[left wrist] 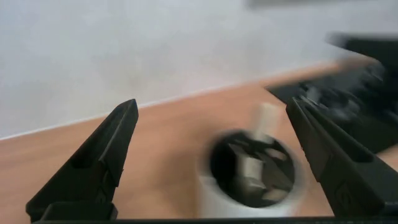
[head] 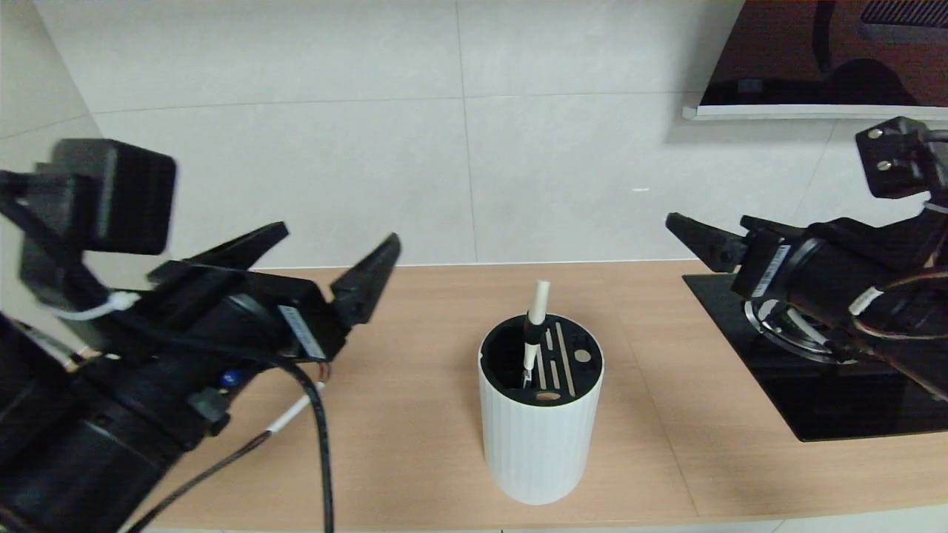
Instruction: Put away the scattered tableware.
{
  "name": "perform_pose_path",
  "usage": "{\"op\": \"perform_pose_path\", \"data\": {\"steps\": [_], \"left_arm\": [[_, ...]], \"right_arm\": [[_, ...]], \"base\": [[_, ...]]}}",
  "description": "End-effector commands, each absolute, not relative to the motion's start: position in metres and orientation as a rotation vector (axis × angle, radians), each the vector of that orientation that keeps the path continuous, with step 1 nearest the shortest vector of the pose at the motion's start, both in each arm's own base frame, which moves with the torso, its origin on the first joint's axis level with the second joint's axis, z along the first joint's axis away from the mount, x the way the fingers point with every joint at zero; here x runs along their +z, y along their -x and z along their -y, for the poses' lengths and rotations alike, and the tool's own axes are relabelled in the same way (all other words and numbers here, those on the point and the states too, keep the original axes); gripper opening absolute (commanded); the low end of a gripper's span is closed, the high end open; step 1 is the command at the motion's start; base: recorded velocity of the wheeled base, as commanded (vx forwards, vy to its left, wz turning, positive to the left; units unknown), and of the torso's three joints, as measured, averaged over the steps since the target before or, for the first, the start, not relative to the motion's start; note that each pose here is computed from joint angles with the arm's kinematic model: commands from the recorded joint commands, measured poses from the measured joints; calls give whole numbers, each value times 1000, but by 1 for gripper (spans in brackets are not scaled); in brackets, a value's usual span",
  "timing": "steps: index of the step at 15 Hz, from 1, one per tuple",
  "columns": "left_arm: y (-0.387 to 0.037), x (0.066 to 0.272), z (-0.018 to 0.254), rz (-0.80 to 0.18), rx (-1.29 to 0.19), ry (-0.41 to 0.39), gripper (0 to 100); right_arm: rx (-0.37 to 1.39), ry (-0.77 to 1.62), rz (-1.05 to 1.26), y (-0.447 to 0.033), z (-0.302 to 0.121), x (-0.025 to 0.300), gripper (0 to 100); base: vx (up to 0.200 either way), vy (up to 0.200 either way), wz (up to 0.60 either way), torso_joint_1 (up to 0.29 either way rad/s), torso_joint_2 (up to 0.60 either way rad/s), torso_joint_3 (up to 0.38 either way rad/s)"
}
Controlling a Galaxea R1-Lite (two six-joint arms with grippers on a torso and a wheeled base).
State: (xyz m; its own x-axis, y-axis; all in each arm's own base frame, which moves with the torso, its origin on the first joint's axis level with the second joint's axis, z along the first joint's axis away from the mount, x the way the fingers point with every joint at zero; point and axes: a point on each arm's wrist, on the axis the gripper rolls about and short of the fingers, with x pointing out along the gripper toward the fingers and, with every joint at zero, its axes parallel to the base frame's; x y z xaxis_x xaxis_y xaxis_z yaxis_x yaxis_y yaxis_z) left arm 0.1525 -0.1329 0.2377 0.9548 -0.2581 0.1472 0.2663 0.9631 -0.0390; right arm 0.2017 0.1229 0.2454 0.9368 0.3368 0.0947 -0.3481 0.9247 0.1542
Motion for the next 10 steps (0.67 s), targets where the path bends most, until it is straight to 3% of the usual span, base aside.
{"op": "perform_pose_path", "data": {"steps": [1, 3, 6, 10], "left_arm": [[-123, 247, 77, 203, -133, 85, 100], [-77, 242, 34, 202, -43, 72, 100], [-14, 209, -4, 179, 30, 51, 100], [37, 192, -17, 216, 98, 39, 100]], "right_arm": [[317, -153, 117, -177, -99, 251, 100], [272, -152, 136, -146, -72, 241, 100], [193, -151, 155, -114, -44, 223, 100], [137, -146, 250, -58, -16, 205, 100]], "base": [[0, 0, 0, 0, 0, 0], [0, 0, 0, 0, 0, 0], [0, 0, 0, 0, 0, 0], [0, 0, 0, 0, 0, 0]]}}
